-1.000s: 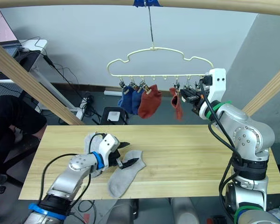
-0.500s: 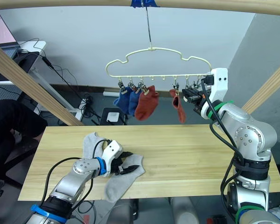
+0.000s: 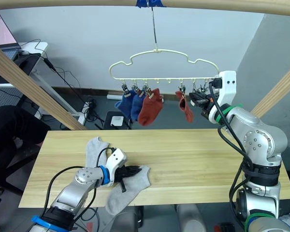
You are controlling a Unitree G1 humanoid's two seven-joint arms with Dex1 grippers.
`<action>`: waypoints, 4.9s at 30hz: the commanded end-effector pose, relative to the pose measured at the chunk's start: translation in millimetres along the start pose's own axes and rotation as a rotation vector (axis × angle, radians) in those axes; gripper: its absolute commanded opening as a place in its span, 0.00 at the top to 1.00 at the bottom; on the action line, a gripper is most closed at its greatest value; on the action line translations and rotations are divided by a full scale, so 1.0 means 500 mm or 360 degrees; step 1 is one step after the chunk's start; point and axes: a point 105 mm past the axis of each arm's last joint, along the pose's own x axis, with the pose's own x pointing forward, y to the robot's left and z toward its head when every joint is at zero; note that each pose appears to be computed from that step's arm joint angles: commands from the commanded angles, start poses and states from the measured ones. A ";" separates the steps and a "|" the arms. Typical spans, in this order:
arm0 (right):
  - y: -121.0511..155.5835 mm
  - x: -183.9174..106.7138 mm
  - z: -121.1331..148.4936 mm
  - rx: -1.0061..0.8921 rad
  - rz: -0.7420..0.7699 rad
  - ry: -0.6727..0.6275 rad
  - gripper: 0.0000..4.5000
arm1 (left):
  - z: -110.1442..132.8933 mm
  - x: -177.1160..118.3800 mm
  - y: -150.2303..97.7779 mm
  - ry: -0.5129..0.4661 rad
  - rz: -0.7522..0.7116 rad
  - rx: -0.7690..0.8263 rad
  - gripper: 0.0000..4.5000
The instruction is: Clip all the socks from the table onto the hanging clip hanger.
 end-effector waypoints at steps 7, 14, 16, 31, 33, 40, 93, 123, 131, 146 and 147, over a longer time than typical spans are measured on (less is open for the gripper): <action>-0.007 -0.017 0.038 0.0145 0.0115 -0.0012 0.95 | 0.195 -0.013 0.005 -0.0613 -0.0147 -0.0132 0.99; 0.024 -0.044 0.053 0.0406 0.0365 0.0054 0.95 | 0.305 -0.024 -0.015 -0.0840 -0.0344 -0.0147 0.99; 0.033 -0.049 0.057 0.0465 0.0423 0.0054 0.95 | 0.318 -0.025 -0.015 -0.0867 -0.0356 -0.0163 0.99; 0.066 -0.073 0.083 0.1023 0.0617 -0.0010 0.95 | 0.459 -0.030 0.012 -0.1148 -0.0546 -0.0444 0.99; 0.067 -0.072 0.082 0.1025 0.0618 -0.0014 0.95 | 0.461 -0.028 0.012 -0.1142 -0.0557 -0.0440 0.99; 0.073 -0.072 0.077 0.1019 0.0634 0.0000 0.95 | 0.478 -0.020 0.017 -0.1167 -0.0562 -0.0409 0.99; 0.092 -0.054 0.057 0.1034 0.0658 0.0067 0.73 | 0.522 -0.033 0.012 -0.1280 -0.0651 -0.0401 1.00; 0.044 -0.083 -0.022 0.0232 0.0310 0.0187 0.01 | 0.482 -0.054 0.007 -0.1184 -0.0632 -0.0403 1.00; 0.033 -0.062 -0.014 -0.0005 0.0045 -0.0096 0.09 | 0.431 -0.118 0.009 -0.1041 -0.0561 -0.0393 1.00; 0.070 -0.046 -0.013 -0.0332 -0.0313 -0.0423 0.72 | 0.413 -0.178 0.025 -0.0995 -0.0332 -0.0471 1.00; 0.076 -0.043 -0.016 -0.0326 -0.0313 -0.0430 0.81 | 0.412 -0.179 0.024 -0.0992 -0.0325 -0.0477 1.00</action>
